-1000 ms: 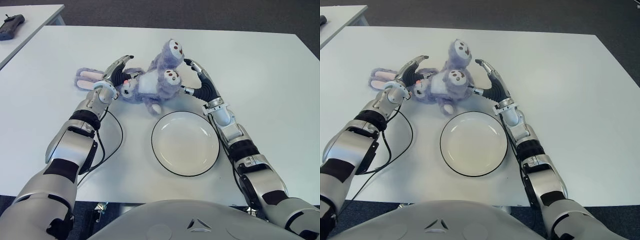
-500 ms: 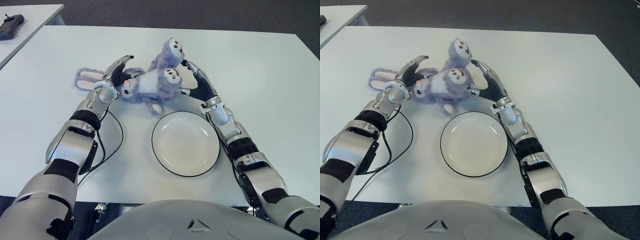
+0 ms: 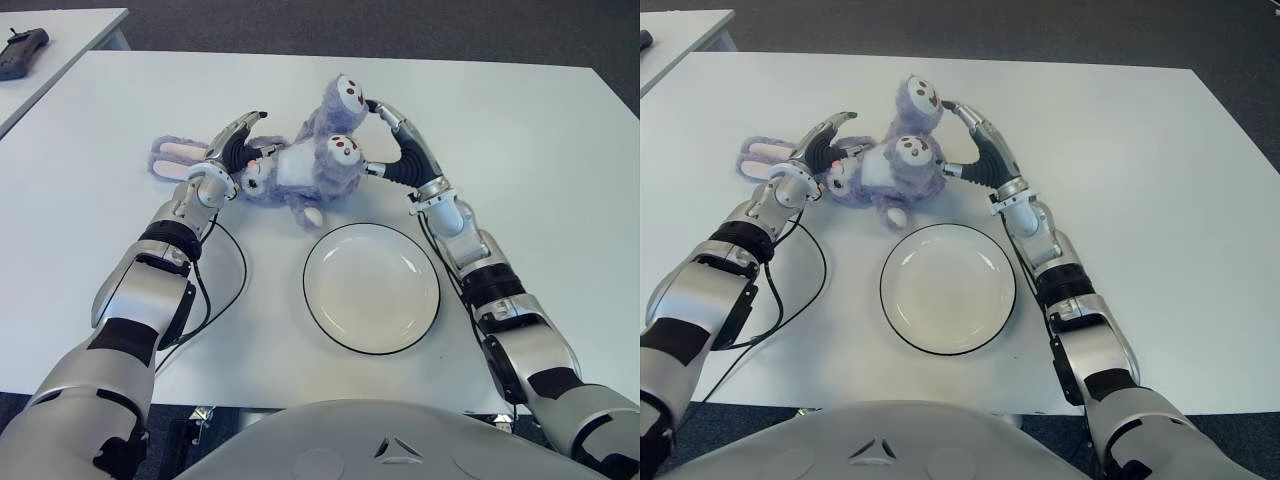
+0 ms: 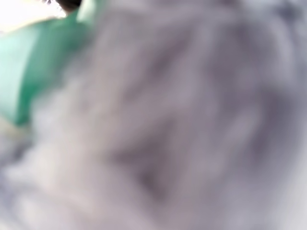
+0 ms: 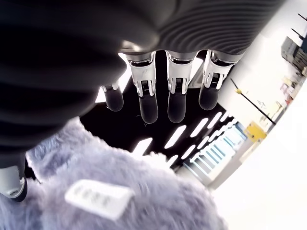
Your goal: Put the doll into the plate.
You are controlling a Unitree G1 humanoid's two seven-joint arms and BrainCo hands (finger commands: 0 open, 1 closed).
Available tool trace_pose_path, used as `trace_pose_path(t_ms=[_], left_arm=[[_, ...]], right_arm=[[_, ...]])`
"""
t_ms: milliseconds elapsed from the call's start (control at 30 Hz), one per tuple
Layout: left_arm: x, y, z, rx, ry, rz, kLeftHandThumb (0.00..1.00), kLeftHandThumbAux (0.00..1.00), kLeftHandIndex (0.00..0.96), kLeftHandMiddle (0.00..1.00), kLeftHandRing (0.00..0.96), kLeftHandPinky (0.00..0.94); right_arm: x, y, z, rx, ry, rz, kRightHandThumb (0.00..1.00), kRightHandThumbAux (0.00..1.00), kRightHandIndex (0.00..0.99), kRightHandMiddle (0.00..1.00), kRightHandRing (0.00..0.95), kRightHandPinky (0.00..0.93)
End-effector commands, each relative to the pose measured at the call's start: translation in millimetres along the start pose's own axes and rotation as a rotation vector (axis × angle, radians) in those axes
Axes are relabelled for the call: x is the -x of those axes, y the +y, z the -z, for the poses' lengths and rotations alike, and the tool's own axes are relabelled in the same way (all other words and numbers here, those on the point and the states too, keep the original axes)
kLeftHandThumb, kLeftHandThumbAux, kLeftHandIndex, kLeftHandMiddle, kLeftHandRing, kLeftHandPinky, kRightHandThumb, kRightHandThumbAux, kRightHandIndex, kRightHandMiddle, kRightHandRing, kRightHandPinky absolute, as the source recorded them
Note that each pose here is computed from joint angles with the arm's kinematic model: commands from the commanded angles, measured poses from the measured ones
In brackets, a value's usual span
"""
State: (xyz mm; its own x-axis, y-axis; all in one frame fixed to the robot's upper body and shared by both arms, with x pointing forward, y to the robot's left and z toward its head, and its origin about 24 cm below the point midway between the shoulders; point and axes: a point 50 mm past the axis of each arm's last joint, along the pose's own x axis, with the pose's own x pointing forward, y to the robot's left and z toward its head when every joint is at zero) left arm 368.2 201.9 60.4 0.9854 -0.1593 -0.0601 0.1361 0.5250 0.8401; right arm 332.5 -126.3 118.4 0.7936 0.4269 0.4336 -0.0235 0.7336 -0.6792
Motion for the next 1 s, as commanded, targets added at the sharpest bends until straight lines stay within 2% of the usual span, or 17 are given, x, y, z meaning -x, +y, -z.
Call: trace_pose_path(t_ms=[33,400,700,800,1000], left_arm=[[27.2,-46.3,33,-0.026,0.143,0.206,0.235,0.427,0.000,0.001,0.033,0.066],[27.8,-46.9,35,-0.010,0.159,0.215,0.241,0.420,0.000,0.000,0.034,0.071],[27.6,-47.4,34,-0.009,0.155,0.210,0.233,0.420,0.000,0.000,0.035,0.078],[27.3,-47.5,33,-0.011,0.154,0.208,0.231,0.420,0.000,0.000,0.034,0.076],[26.9,-47.3,33,-0.015,0.151,0.202,0.230,0.418,0.000,0.000,0.036,0.078]], right_arm=[[-3.2,-13.1,1,0.021,0.017,0.014,0.160,0.439,0.082,0.129,0.103,0.082],[-4.0,-23.6,-3,-0.012,0.017,0.085,0.185,0.406,0.103,0.110,0.087,0.073],[-5.6,-27.1,-6,-0.019,0.005,0.097,0.196,0.418,0.105,0.111,0.085,0.070],[-7.3,-29.5,-7,-0.022,-0.005,0.107,0.195,0.418,0.094,0.104,0.075,0.034],[-9.4,-32.2,-10,-0.011,-0.011,0.108,0.177,0.405,0.088,0.103,0.072,0.029]])
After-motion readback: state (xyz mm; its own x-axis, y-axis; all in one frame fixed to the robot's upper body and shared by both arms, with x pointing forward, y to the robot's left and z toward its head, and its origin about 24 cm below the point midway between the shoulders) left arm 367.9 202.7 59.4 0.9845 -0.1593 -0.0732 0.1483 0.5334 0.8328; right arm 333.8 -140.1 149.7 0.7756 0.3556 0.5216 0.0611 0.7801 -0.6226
